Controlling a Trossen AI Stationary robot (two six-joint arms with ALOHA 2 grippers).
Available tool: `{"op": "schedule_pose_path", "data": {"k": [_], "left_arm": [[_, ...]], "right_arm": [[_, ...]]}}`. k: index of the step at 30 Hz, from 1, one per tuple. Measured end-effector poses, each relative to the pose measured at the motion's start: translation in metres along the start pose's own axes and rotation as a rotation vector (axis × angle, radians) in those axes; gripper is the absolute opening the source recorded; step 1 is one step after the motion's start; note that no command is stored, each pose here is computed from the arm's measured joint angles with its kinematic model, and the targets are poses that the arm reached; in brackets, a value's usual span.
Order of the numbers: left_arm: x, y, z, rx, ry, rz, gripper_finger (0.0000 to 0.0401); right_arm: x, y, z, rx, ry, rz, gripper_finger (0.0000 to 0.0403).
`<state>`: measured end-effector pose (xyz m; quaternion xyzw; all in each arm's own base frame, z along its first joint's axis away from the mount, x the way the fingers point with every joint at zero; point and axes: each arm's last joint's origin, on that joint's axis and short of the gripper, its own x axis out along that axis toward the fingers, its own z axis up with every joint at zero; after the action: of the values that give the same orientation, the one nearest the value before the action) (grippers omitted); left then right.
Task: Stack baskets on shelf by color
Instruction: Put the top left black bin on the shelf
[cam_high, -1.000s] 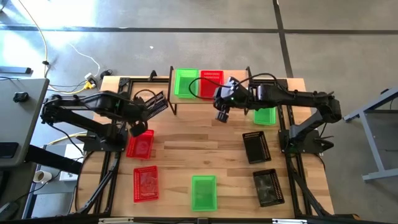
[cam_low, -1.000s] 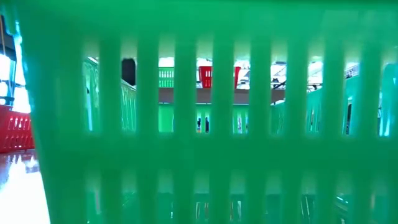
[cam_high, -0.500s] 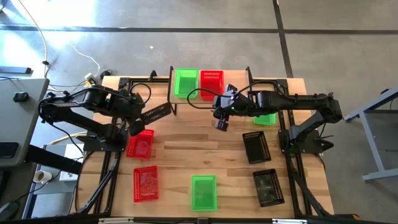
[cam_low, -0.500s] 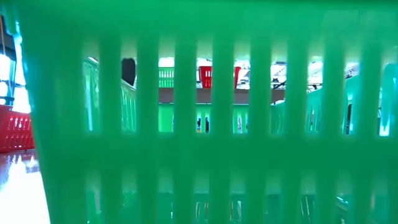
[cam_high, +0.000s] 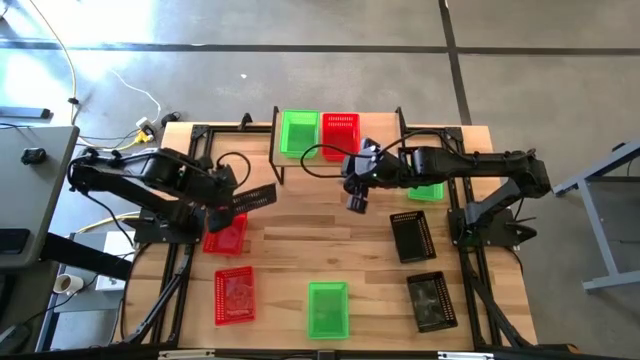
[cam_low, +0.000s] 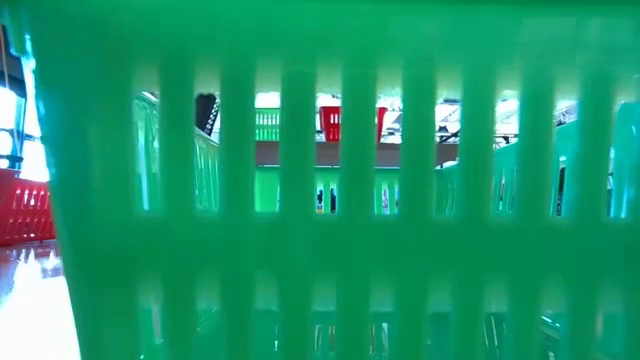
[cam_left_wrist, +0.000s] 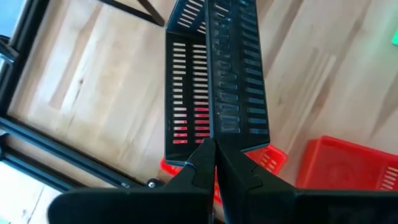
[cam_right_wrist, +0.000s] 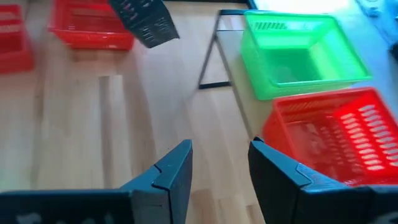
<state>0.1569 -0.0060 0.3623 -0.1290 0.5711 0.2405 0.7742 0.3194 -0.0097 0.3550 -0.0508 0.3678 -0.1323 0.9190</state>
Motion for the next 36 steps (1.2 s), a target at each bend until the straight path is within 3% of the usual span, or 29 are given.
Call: {"op": "schedule_pose_path", "data": {"k": [9,23,36], "left_arm": [[-0.004,-0.014,-0.010,0.028,-0.007,-0.036,0.0000],[-0.006,-0.029,-0.018,0.080,-0.002,-0.059,0.0000],[0.006,-0.054,-0.016,0.163,0.052,-0.018,0.0000]], "right_arm": [[-0.002,0.008,0.012,0.010,-0.126,0.274,0.0142],[0.018,0.027,0.055,-0.046,-0.585,0.356,0.0142],[0.046,0.033,0.071,-0.028,-0.652,0.402,0.0142]]}}
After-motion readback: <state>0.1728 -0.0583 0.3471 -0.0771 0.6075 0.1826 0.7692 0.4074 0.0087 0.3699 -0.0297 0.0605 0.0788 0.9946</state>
